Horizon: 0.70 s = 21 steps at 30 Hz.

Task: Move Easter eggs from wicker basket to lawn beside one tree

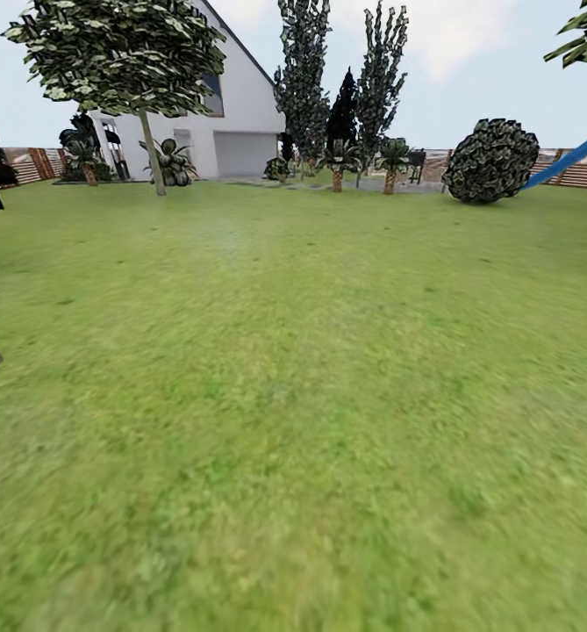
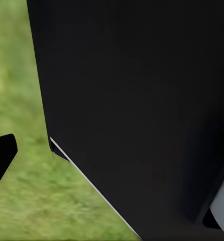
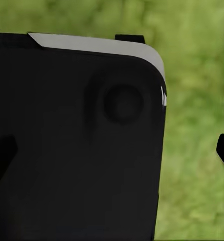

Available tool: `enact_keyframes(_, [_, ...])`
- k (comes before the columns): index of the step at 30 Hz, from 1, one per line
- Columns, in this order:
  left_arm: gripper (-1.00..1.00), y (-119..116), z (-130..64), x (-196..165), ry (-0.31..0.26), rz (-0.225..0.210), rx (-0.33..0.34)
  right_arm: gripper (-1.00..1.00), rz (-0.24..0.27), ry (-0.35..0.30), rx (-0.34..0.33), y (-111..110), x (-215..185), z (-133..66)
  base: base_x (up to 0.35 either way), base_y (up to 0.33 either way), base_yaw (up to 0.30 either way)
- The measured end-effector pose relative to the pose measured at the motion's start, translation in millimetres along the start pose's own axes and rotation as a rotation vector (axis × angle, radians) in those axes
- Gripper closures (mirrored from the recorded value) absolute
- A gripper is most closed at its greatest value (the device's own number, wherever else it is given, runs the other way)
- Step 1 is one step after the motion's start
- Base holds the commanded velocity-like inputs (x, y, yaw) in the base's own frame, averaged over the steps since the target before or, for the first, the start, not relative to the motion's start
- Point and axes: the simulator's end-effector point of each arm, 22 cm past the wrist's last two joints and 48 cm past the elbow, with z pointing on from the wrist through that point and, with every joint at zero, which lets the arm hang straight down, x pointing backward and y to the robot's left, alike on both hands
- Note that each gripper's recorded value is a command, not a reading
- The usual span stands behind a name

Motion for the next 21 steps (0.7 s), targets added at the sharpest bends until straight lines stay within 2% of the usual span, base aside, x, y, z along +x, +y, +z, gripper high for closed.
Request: enact_keyframes(21, [-1.0, 0.3, 0.0, 0.0, 0.0, 0.0, 0.0, -1.0, -0.002, -0.003, -0.001, 0.4, -0.1, -0.1, 0.325, 0.0, 0.0])
